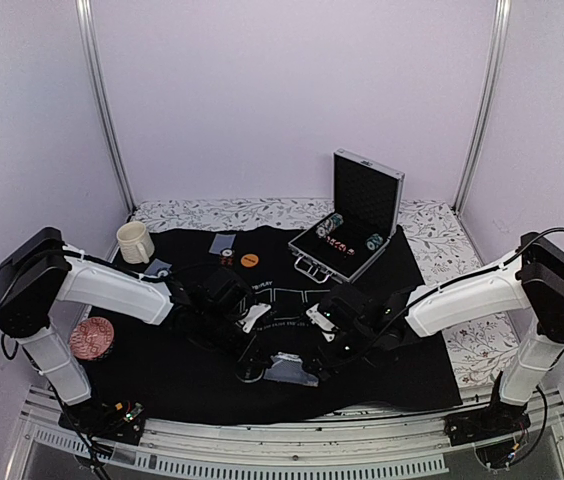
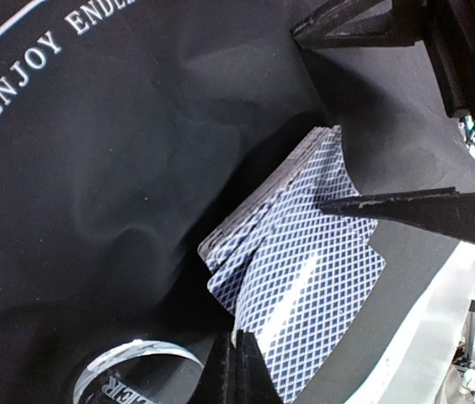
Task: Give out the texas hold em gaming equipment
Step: Pick up the poker card from the face-down deck piles.
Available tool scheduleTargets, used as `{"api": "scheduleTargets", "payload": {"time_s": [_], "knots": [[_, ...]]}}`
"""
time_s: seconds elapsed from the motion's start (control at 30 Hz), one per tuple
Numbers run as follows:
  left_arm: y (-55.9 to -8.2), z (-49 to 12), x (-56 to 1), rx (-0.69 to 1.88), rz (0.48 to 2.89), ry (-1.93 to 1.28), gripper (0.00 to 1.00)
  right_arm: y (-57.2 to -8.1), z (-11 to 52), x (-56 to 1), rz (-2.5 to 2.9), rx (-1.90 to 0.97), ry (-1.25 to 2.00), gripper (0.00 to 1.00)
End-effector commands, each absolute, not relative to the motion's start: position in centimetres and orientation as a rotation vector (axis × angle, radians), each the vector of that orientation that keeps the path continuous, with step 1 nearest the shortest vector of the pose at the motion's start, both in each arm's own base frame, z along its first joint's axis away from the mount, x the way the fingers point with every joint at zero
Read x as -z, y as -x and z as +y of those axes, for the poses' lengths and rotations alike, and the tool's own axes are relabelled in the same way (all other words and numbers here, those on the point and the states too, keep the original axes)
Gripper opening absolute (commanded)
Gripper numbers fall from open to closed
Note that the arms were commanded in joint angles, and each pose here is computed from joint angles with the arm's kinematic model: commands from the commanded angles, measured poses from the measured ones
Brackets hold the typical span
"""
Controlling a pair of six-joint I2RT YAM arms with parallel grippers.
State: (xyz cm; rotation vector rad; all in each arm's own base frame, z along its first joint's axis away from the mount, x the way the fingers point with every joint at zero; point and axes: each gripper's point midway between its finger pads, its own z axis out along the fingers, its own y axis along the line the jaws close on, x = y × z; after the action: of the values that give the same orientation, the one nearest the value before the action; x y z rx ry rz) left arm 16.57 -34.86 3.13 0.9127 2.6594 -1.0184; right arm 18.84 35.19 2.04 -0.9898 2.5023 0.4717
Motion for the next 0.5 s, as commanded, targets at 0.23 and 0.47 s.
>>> {"api": "scheduleTargets", "payload": {"time_s": [0.23, 0.47], "knots": [[-17.1, -34.3, -4.8, 0.991, 2.631, -0.930, 0.00, -18.0, 31.2, -0.5, 2.589, -0.274, 1.009, 0.92], [-16.8, -33.8, -6.4, 0.981, 2.590, -0.994, 0.00, -18.4, 30.2, -1.9, 2.563, -0.229, 0.981, 0.93]]}}
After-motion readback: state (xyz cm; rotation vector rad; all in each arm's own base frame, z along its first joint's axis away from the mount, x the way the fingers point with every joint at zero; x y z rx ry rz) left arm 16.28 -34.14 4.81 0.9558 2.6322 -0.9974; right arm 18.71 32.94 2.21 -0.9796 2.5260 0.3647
